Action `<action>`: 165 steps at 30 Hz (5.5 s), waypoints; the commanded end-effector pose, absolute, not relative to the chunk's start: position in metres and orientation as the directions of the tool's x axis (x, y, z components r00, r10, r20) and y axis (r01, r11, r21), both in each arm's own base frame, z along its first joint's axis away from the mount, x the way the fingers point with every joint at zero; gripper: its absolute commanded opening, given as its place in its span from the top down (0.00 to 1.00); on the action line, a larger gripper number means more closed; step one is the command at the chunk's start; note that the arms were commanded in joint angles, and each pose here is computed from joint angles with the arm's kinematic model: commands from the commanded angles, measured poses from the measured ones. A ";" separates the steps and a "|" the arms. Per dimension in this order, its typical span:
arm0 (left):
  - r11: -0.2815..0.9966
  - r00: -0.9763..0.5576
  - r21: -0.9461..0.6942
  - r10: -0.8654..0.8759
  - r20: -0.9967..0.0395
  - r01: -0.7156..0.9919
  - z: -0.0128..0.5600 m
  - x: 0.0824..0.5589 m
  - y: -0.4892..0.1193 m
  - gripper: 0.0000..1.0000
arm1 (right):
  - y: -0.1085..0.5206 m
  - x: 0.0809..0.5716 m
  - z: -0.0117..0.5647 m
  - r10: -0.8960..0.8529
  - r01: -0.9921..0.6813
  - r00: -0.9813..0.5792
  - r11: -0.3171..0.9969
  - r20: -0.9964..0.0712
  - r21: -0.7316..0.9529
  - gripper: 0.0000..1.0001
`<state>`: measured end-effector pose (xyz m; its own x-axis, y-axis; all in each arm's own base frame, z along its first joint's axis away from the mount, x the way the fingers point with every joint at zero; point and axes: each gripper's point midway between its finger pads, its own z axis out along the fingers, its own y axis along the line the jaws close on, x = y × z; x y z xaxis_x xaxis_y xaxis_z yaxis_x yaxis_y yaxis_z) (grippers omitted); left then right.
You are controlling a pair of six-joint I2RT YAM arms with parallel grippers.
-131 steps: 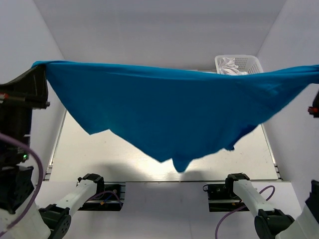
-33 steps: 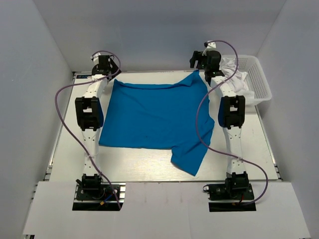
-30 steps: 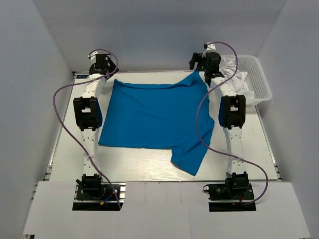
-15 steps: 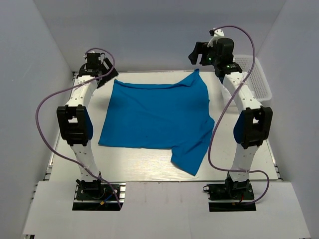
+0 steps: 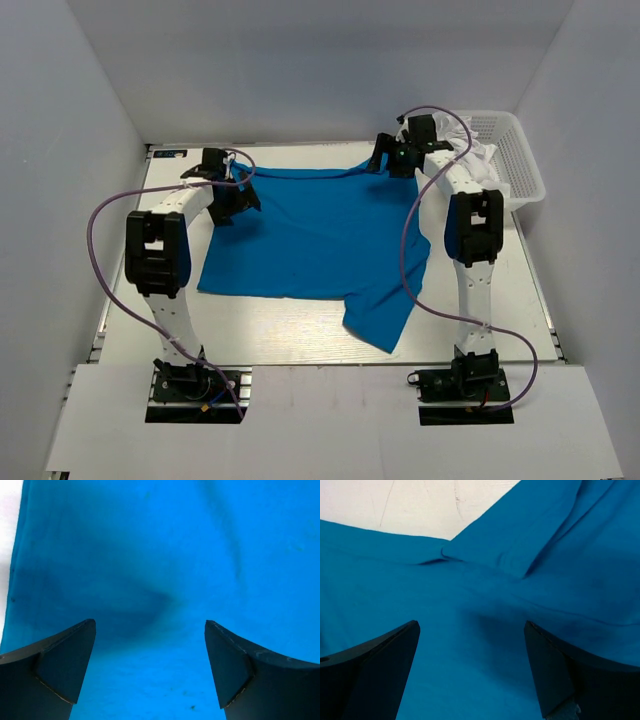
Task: Fold and stack the t-shirts
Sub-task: Flatten out the tshirt, then grap the side of the flattened tshirt closest away from the robot with both arms
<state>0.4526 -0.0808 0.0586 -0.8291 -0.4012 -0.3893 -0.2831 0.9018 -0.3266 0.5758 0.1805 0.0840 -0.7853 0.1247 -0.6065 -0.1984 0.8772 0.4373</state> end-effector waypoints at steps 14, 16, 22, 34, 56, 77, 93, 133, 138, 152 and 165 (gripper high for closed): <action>0.914 -0.829 -0.320 -0.372 -0.417 -0.249 0.069 0.442 -0.084 0.00 | 0.192 0.627 0.062 0.217 -0.188 -0.712 0.858 -0.668 0.479 0.10; 0.914 -0.829 -0.319 -0.372 -0.417 -0.249 0.069 0.442 -0.084 0.00 | 0.195 0.630 0.061 0.227 -0.197 -0.702 0.849 -0.675 0.491 0.10; 0.915 -0.840 -0.310 -0.371 -0.395 -0.258 0.059 0.436 -0.083 0.00 | 0.214 0.651 0.084 0.294 -0.291 -0.616 0.778 -0.731 0.557 0.10; 0.917 -0.858 -0.293 -0.369 -0.358 -0.272 0.041 0.428 -0.082 0.00 | 0.274 0.699 0.223 0.706 -0.536 -0.213 0.494 -0.676 0.685 0.10; 0.918 -0.857 -0.203 -0.392 -0.336 -0.340 0.030 0.396 -0.061 0.00 | 0.188 0.690 0.140 0.376 -0.003 -0.345 0.916 -0.860 0.402 0.10; 0.887 -0.831 -0.166 -0.462 -0.310 -0.432 0.036 0.366 -0.048 0.00 | 0.168 0.629 0.066 0.320 0.062 -0.618 0.930 -0.718 0.361 0.10; 0.865 -0.707 -0.266 -0.502 -0.499 -0.426 0.139 0.417 -0.045 0.00 | 0.209 0.587 0.236 0.060 -0.383 -0.452 0.888 -0.890 0.254 0.10; 0.661 -0.607 -0.147 -0.740 -0.290 -0.736 0.064 0.240 -0.024 0.00 | 0.092 0.218 0.004 0.383 0.313 -0.887 0.910 -0.260 0.272 0.10; 0.654 -0.593 -0.168 -0.747 -0.301 -0.738 0.068 0.243 -0.025 0.00 | 0.091 0.192 0.011 0.382 0.322 -0.899 0.908 -0.213 0.269 0.10; 0.585 -0.554 -0.033 -0.783 -0.284 -0.810 0.055 0.201 -0.009 0.00 | 0.142 0.197 0.119 -0.060 -0.201 -0.902 0.935 -0.427 0.292 0.10; 0.504 -0.468 -0.067 -0.837 -0.284 -0.861 0.011 0.199 -0.007 0.30 | 0.132 0.093 0.060 -0.098 -0.128 -0.986 0.964 -0.132 0.235 0.10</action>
